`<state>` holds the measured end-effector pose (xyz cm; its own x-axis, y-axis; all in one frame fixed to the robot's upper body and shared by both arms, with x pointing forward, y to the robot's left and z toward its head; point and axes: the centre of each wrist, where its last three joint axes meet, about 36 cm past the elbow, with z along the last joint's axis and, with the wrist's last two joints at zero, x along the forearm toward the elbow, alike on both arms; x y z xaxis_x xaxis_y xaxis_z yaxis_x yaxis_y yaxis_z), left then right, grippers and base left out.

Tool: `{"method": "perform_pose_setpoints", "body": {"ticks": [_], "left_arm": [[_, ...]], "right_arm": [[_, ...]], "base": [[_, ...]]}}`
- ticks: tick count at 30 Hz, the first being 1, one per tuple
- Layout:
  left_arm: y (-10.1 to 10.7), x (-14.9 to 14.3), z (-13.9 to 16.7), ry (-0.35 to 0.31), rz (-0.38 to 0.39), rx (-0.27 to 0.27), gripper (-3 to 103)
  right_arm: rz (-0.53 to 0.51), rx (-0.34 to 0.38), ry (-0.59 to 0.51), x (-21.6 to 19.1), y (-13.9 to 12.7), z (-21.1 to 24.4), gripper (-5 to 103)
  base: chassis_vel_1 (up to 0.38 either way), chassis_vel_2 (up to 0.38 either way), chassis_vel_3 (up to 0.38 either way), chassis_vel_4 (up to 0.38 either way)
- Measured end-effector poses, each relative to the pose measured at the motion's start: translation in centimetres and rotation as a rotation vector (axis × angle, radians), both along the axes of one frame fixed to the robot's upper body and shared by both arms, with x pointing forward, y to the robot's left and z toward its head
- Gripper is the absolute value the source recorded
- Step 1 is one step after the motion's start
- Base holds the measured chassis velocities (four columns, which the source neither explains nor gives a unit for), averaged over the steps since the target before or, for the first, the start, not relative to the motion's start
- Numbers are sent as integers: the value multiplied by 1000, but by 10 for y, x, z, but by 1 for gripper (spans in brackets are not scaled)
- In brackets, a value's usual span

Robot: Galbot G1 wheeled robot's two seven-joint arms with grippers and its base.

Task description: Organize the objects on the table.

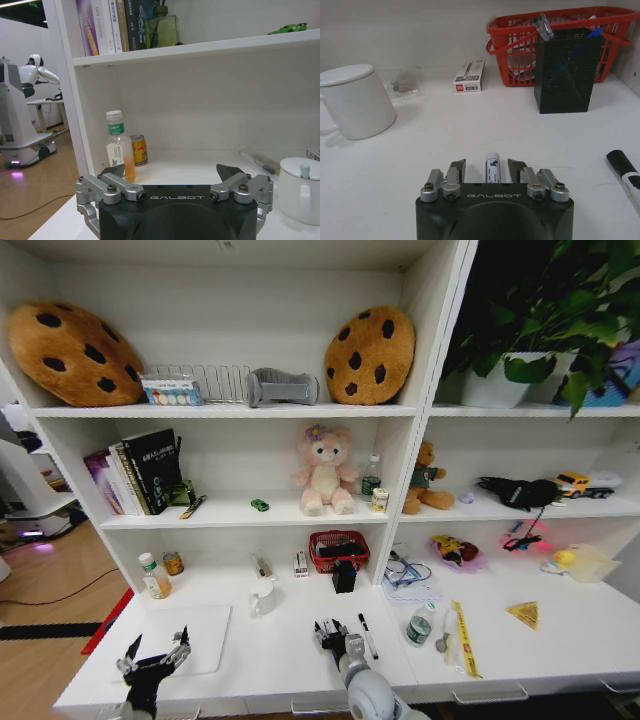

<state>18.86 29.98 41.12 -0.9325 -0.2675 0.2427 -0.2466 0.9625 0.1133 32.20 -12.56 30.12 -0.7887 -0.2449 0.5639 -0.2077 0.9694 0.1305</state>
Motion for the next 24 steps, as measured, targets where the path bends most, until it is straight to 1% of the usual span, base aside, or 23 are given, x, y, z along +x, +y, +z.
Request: {"method": "perform_pose_setpoints", "body": {"ticks": [1, 2, 3, 4, 5, 6, 7, 10, 11, 12, 13, 15, 16, 18, 19, 22, 23, 24], "left_arm": [[0, 0, 0, 0, 0, -1, 100], [0, 0, 0, 0, 0, -1, 100], [0, 0, -1, 2, 2, -1, 100], [0, 0, -1, 2, 2, -1, 100], [-1, -1, -2, 4, 2, -1, 101], [-3, -1, -2, 6, 3, -4, 99], [-4, -1, -2, 3, 3, -7, 99], [-4, -1, -2, 3, 4, -8, 99], [-4, -2, -2, 3, 4, -7, 99], [-4, -2, -2, 3, 4, -7, 96], [-4, -2, -2, 3, 4, -7, 96], [-4, -2, -2, 3, 5, -6, 98], [-4, -2, -2, 3, 5, -6, 98], [-3, -1, -2, 2, 4, -5, 99], [-3, -1, -2, 2, 4, -5, 99], [-3, 0, -3, 1, -3, -3, 99], [-3, 0, -3, 1, -3, -3, 99], [-3, 1, -3, 1, -3, -3, 99]], "right_arm": [[2, -1, 2, -2, -1, 0, 44], [2, -1, 2, -2, -1, 0, 44], [4, -2, 4, -4, -1, 0, 39], [4, -2, 4, -4, -1, 0, 39], [5, -3, 4, -4, -2, 0, 34], [10, -3, 3, -4, -3, 0, 18], [13, -3, 0, -2, -3, 0, 13], [18, -2, -3, 0, -4, 1, 13], [26, 1, -20, 2, -6, 1, 13], [37, 2, -39, 3, -9, 1, 13], [37, 2, -39, 3, -9, 1, 13], [56, 21, -143, 10, -18, 9, 13], [56, 21, -143, 10, -18, 9, 13], [78, 24, -249, 20, -34, 19, 13], [78, 24, -249, 20, -34, 19, 13], [91, 3, -410, 41, -67, 30, 13], [91, 3, -410, 41, -67, 30, 13], [105, -12, -483, 50, -80, 29, 13]], "base": [[0, 0, 0, 0], [0, 0, 0, 0], [0, 0, 0, 0], [0, 0, 0, 0], [0, 0, 0, 0], [0, 0, 0, 0], [0, 0, 0, 0], [0, 0, 0, 0], [0, 0, 0, 0], [0, 0, 0, 0], [0, 0, 0, 0], [0, 0, 0, 0], [0, 0, 0, 0], [0, 0, 0, 0], [0, 0, 0, 0], [0, 0, 0, 0], [0, 0, 0, 0], [0, 0, 0, 0]]}}
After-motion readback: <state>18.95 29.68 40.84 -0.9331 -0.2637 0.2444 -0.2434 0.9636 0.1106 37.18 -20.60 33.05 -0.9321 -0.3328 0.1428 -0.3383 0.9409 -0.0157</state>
